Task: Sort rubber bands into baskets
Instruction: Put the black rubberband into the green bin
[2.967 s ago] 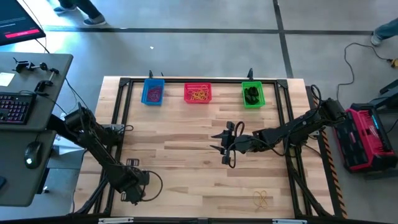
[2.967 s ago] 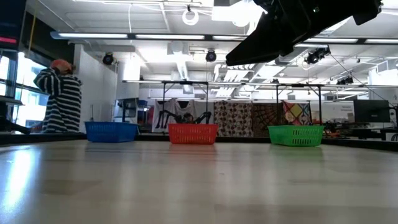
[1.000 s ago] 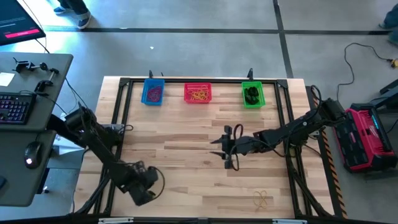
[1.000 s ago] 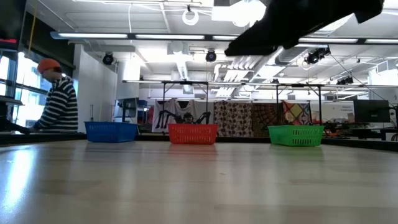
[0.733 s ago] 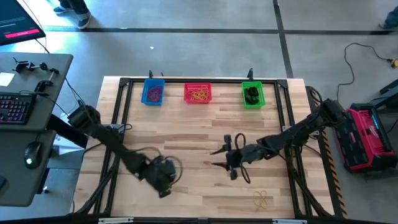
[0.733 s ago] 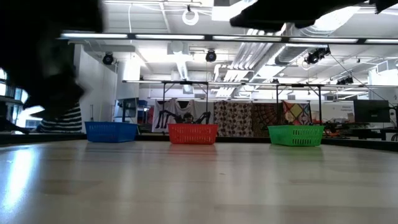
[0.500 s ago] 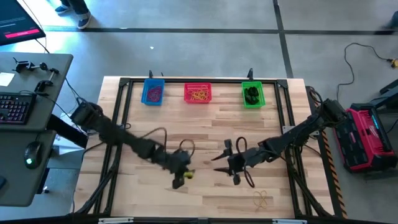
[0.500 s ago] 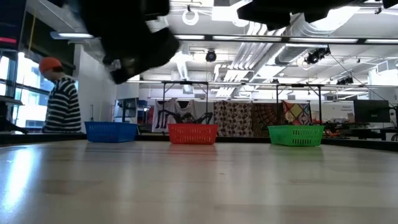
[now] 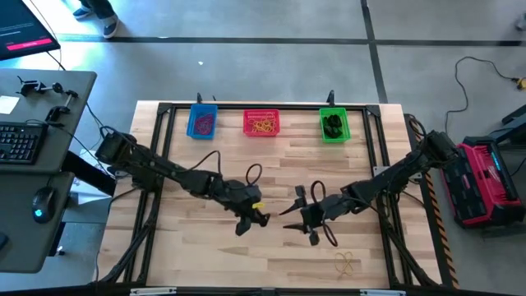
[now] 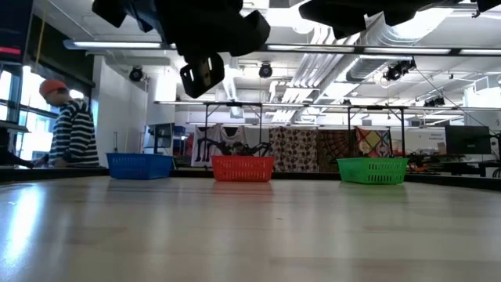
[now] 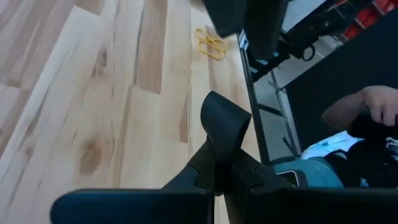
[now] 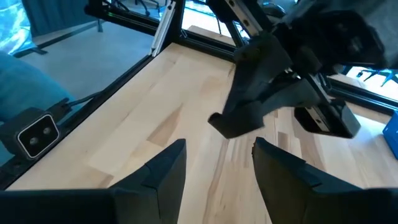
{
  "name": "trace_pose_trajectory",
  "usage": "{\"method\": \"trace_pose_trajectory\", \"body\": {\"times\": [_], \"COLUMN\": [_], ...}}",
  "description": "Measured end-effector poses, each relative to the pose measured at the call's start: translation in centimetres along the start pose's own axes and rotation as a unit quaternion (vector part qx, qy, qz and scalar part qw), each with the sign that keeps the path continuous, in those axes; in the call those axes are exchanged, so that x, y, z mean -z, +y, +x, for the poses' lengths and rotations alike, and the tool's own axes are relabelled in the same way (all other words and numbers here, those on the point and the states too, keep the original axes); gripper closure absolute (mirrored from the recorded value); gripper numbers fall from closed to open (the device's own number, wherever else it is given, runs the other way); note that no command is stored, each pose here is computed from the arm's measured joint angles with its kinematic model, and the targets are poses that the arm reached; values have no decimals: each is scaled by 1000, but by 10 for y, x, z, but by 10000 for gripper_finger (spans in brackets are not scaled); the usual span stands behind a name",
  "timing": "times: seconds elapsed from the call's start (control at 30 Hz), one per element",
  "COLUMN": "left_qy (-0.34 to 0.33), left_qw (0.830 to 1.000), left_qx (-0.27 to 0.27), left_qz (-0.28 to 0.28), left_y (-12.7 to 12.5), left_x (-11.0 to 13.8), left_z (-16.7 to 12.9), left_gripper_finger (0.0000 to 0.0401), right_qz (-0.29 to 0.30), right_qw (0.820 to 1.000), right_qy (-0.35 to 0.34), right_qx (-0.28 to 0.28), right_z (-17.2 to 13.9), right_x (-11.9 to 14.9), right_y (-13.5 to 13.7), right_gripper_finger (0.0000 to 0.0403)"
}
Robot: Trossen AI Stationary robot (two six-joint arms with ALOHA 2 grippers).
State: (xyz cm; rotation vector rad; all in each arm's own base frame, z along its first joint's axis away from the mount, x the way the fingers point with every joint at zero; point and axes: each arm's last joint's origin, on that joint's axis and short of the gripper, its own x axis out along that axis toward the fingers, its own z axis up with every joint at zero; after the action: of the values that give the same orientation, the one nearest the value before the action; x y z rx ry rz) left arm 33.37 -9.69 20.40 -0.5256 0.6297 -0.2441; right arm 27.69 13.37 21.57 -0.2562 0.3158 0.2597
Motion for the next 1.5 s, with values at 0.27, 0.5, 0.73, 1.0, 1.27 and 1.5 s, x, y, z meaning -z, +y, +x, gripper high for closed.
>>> {"method": "trace_pose_trajectory", "body": {"times": [0.27, 0.5, 0.73, 1.0, 1.27, 1.5], "left_qy": [-19, 17, 24, 27, 21, 29], "left_qw": [1000, 999, 998, 999, 998, 997], "left_qx": [15, 25, 38, 29, 31, 27], "left_qz": [0, 30, 44, 35, 58, 74], "left_y": [7, 5, 1, 3, 2, -1], "left_x": [-10, -24, -36, -37, -37, -34], "left_z": [1, 33, 39, 38, 38, 39], "left_gripper_finger": [398, 398, 398, 398, 395, 344], "right_qz": [6, 11, 18, 18, 4, 4], "right_qw": [1000, 1000, 1000, 1000, 1000, 1000], "right_qy": [-1, -8, 12, 11, 18, 19], "right_qx": [14, 3, -15, -15, -15, -15], "right_z": [2, 3, 3, 3, 3, 3], "right_x": [1, 0, 4, 4, 5, 5], "right_y": [-9, -14, -11, -11, -11, -11], "right_gripper_finger": [229, 229, 229, 274, 392, 399]}}
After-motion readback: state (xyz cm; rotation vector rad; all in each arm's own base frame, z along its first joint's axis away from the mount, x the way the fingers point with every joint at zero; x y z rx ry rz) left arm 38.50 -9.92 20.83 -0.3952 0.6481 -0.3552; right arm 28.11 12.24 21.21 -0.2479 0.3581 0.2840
